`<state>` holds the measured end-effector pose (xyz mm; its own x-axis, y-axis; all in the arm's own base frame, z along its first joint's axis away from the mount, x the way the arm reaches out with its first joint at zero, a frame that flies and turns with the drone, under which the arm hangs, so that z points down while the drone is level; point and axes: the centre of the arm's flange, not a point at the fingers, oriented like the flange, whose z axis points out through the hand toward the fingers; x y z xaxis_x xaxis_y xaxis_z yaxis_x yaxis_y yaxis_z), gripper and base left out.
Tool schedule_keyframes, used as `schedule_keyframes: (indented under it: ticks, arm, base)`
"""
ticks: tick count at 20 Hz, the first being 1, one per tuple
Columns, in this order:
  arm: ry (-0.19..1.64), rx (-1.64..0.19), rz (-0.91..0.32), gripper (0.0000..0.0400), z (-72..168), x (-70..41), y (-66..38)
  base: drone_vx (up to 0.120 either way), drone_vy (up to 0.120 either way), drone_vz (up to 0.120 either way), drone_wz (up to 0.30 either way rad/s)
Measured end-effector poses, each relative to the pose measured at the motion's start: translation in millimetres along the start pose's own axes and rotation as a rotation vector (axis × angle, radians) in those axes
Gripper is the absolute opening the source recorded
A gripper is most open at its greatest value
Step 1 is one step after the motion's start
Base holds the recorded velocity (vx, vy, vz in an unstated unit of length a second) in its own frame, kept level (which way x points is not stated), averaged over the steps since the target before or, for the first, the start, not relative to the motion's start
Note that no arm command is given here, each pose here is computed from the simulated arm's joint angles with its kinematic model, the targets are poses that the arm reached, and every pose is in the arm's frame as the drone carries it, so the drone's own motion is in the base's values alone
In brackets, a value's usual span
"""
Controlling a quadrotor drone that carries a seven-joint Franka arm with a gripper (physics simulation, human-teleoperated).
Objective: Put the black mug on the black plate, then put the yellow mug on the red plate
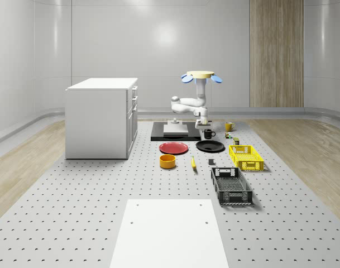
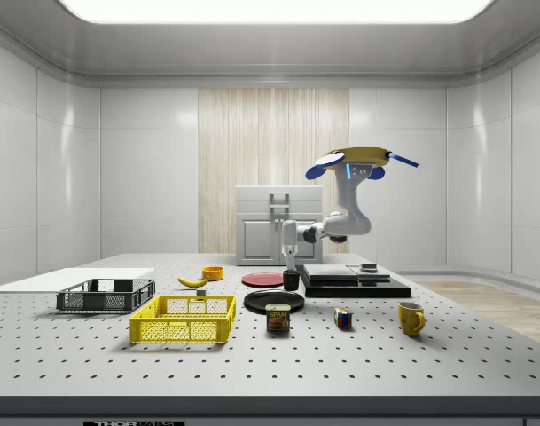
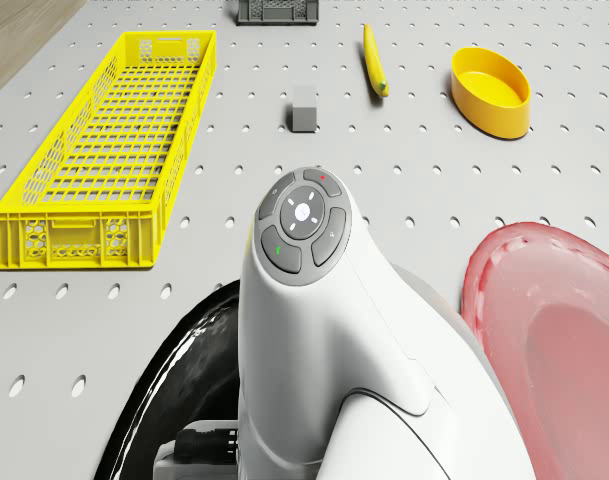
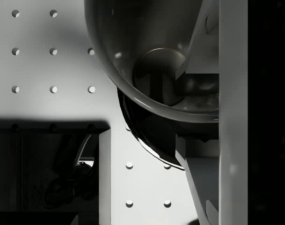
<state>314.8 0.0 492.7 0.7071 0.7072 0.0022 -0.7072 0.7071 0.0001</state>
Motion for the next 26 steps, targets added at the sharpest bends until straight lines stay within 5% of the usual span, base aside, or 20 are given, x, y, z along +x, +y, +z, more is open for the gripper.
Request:
schedule_keyframes:
  ticks: [12,26]
  arm:
    - [0.000,0.000,0.000,0.0110,0,0.0,0.0]
    - [0.000,0.000,0.000,0.0110,51,0.2,0.1]
  base:
    - [0.117,0.000,0.000,0.000]
    - [0.000,0.000,0.000,0.000]
